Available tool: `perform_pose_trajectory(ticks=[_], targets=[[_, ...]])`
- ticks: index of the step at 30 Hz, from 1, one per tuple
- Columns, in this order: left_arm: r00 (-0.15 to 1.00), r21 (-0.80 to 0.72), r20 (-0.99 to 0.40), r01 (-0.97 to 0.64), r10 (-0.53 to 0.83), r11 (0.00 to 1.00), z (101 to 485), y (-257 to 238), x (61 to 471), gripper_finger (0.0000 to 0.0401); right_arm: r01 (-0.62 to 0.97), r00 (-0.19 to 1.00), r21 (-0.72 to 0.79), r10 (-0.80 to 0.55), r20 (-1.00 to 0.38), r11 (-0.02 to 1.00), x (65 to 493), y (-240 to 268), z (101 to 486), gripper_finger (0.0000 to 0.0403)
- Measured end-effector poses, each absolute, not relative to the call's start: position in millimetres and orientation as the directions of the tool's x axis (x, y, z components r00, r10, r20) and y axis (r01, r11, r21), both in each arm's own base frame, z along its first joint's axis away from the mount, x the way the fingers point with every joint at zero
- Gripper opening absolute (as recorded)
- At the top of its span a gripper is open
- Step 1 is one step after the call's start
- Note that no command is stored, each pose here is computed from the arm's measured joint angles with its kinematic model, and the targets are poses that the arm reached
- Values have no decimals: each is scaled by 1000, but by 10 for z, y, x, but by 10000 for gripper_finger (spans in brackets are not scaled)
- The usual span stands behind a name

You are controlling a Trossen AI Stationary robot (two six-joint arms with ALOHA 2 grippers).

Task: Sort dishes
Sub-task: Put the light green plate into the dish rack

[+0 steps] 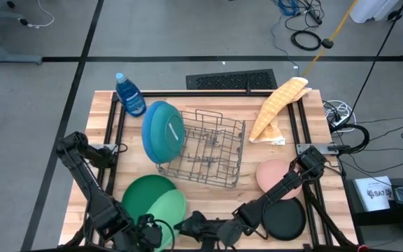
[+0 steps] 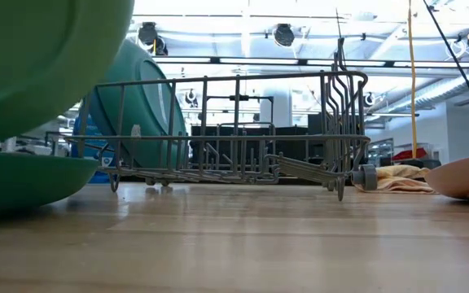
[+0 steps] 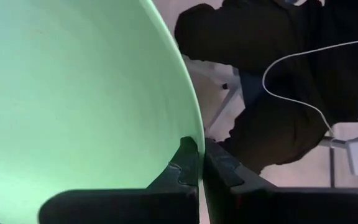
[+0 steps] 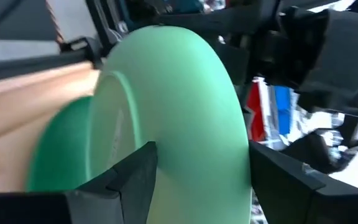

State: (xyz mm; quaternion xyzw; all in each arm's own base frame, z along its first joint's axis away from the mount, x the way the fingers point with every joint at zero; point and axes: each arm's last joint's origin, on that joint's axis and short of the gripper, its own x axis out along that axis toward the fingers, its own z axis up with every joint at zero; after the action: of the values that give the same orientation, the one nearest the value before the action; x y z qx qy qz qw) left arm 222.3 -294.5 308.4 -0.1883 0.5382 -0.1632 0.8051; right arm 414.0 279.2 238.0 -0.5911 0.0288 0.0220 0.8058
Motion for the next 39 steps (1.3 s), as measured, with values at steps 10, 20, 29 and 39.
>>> perform_pose_trajectory(ticks=[10, 20, 29, 39], targets=[[428, -398, -820, 53, -381, 916, 3097, -2964, 2144, 1, 61, 988, -975, -154, 28, 215, 4084, 2812, 2515, 231], [537, -317, -792, 42, -289, 947, 3111, -3006, 2058, 1, 90, 974, -985, -219, 56, 147, 4032, 2855, 2552, 229], [702, -235, -687, 31, -188, 972, 3322, -2948, 1893, 1, 73, 967, -993, -251, 47, 96, 3971, 2924, 2529, 229], [855, -2, -519, -4, 3, 1000, 3631, -2611, 1978, 1, 122, 965, -965, -256, 61, 230, 3916, 2922, 2646, 229]])
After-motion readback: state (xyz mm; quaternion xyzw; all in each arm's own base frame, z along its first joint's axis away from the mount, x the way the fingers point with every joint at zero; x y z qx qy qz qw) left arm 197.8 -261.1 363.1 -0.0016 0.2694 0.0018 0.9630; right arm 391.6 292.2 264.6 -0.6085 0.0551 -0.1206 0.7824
